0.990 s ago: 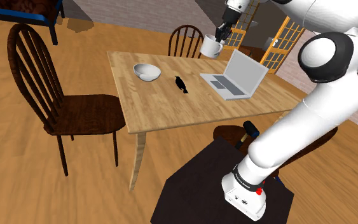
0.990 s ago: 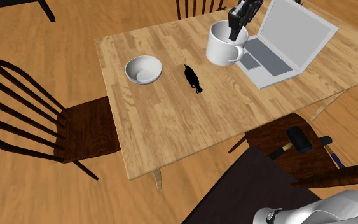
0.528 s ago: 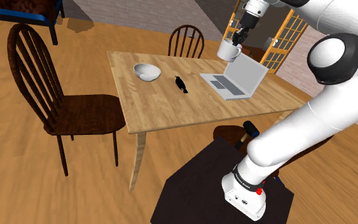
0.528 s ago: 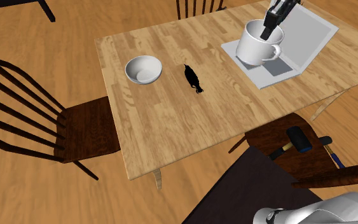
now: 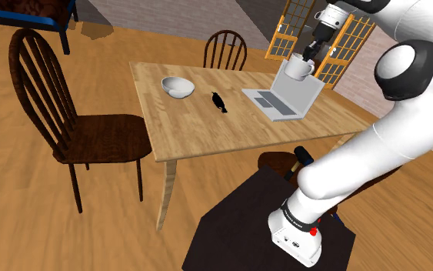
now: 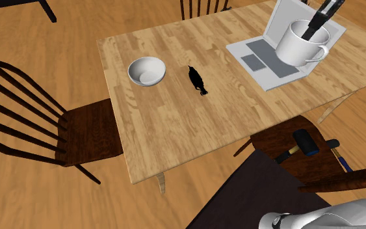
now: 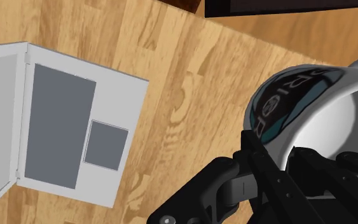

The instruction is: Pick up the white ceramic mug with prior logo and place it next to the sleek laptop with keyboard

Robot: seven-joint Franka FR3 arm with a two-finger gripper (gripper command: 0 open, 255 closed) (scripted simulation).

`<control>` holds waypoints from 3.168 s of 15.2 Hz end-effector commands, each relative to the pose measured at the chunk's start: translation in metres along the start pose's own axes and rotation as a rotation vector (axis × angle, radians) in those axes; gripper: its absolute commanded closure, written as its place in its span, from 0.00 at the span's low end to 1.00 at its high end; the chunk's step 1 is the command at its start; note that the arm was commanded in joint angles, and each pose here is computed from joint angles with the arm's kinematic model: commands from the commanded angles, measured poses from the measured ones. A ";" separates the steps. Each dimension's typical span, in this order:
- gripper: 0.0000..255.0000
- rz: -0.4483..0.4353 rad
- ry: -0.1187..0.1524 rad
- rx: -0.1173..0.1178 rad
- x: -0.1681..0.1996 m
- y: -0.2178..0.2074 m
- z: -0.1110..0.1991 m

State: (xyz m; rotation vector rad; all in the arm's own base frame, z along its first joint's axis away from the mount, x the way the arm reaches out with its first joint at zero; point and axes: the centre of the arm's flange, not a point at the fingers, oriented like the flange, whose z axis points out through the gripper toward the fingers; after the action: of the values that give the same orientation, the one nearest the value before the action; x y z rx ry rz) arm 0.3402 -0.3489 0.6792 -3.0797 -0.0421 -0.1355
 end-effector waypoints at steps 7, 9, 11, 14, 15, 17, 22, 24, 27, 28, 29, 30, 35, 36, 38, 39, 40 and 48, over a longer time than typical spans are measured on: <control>1.00 -0.002 0.000 0.000 -0.072 0.076 -0.012; 1.00 -0.002 0.000 0.000 -0.098 0.103 -0.016; 1.00 -0.002 0.000 0.000 -0.099 0.104 -0.005; 1.00 -0.002 0.000 0.000 -0.100 0.105 0.010; 1.00 -0.002 0.000 0.000 -0.101 0.105 0.016; 1.00 -0.002 0.000 0.000 -0.102 0.106 0.026; 1.00 -0.002 0.000 0.000 -0.104 0.107 0.052; 1.00 -0.002 0.000 0.000 -0.105 0.108 0.063; 1.00 -0.002 0.000 0.000 -0.106 0.109 0.079; 1.00 -0.002 0.000 0.000 -0.107 0.109 0.084; 1.00 -0.002 0.000 0.000 -0.107 0.109 0.089; 1.00 -0.002 0.000 0.000 -0.108 0.110 0.094; 1.00 -0.002 0.000 0.000 -0.110 0.111 0.121; 1.00 -0.002 0.000 0.000 -0.111 0.112 0.126; 1.00 -0.002 0.000 0.000 -0.112 0.112 0.136; 1.00 -0.002 0.000 0.000 -0.112 0.113 0.142; 1.00 -0.002 0.000 0.000 -0.113 0.113 0.147; 1.00 -0.002 0.000 0.000 -0.116 0.115 0.189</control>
State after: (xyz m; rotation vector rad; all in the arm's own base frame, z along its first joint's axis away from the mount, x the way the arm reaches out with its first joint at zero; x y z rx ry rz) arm 0.2444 -0.4563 0.4798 -3.0795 -0.0445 -0.1346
